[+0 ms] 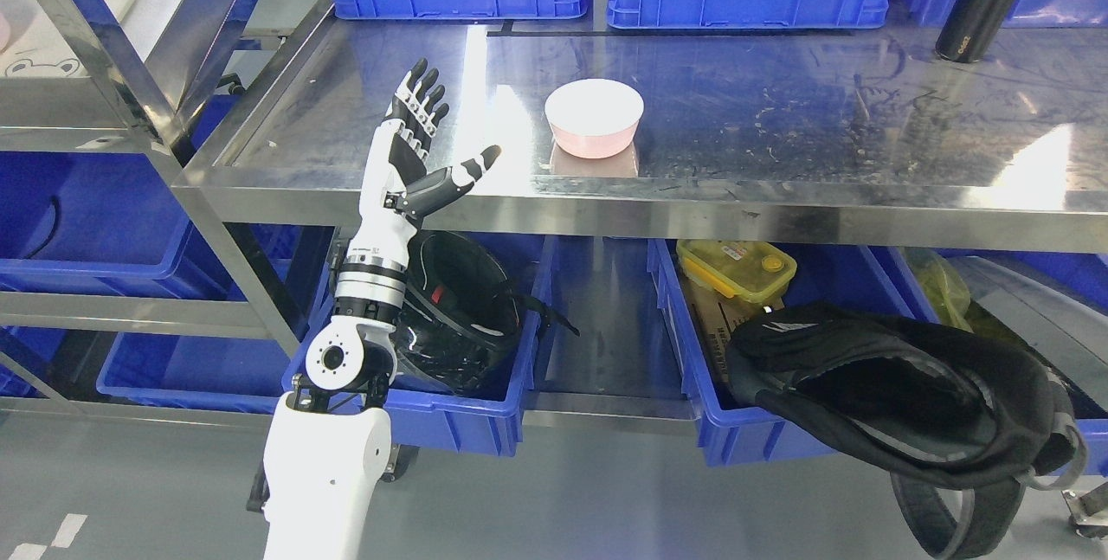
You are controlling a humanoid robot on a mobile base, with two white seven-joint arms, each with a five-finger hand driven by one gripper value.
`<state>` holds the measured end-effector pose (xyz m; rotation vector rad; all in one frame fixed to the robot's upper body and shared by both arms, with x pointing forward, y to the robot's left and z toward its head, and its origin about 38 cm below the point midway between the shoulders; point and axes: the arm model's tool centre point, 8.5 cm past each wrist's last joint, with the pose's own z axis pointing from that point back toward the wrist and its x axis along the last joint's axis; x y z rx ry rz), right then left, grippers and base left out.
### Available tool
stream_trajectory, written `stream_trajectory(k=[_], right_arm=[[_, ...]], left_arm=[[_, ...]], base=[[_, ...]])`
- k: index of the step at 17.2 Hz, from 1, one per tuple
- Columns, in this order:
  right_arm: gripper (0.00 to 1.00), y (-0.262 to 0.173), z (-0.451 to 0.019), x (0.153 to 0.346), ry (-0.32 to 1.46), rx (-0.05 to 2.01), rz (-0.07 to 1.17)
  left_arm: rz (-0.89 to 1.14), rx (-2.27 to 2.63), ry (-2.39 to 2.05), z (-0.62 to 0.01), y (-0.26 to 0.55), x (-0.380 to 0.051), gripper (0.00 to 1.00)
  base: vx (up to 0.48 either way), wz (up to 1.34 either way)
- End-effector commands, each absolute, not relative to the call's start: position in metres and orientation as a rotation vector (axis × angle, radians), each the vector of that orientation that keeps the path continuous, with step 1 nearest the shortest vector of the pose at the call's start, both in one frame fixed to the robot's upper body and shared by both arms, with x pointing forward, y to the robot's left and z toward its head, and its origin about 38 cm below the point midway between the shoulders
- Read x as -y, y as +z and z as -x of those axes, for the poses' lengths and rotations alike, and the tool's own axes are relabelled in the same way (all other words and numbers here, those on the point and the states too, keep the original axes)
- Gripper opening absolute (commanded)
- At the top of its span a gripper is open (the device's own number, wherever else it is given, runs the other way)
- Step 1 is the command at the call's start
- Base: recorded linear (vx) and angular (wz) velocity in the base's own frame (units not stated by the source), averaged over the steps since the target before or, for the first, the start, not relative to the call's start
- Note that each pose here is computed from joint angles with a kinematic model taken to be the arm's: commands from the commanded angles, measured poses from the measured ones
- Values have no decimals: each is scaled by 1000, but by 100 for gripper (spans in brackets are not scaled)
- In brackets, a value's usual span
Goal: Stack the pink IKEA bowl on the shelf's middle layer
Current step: 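Reach the left hand toward the pink bowl on the steel shelf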
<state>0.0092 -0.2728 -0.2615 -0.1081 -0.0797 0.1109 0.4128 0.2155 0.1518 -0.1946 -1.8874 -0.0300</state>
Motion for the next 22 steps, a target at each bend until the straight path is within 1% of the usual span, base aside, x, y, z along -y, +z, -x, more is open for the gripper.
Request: stream_trajectory(k=[1, 5, 8, 9, 12, 13, 16, 17, 19, 22], right_arm=[[100, -261, 0, 284, 112, 73, 125], [100, -261, 0, 284, 112, 73, 125], [100, -261, 0, 284, 112, 73, 125], [100, -261, 0, 284, 112, 73, 125], [100, -261, 0, 284, 112, 73, 125], [100, -261, 0, 284, 112, 73, 125], [100, -261, 0, 284, 112, 73, 125], [100, -261, 0, 284, 111, 73, 125], [100, -261, 0, 284, 112, 73, 125], [100, -261, 0, 284, 112, 73, 125]], left_arm=[[170, 1910, -52, -422, 164, -226, 100], [161, 1985, -106, -428, 183, -225, 100], [89, 1989, -578, -445, 220, -241, 100], [48, 1960, -761, -451, 233, -239, 100], [-278, 1809, -1149, -470, 263, -230, 99], [-373, 1757, -1225, -477, 272, -223, 99], [-567, 1592, -1486, -488, 288, -188, 99], [-607, 1517, -1539, -491, 288, -183, 99], [-614, 1379, -1630, -492, 287, -172, 98], [-621, 1305, -1739, -489, 275, -153, 93]], base=[[0, 0], [0, 0], [0, 0], [0, 0], [0, 0], [0, 0], [0, 0], [0, 0], [0, 0], [0, 0]])
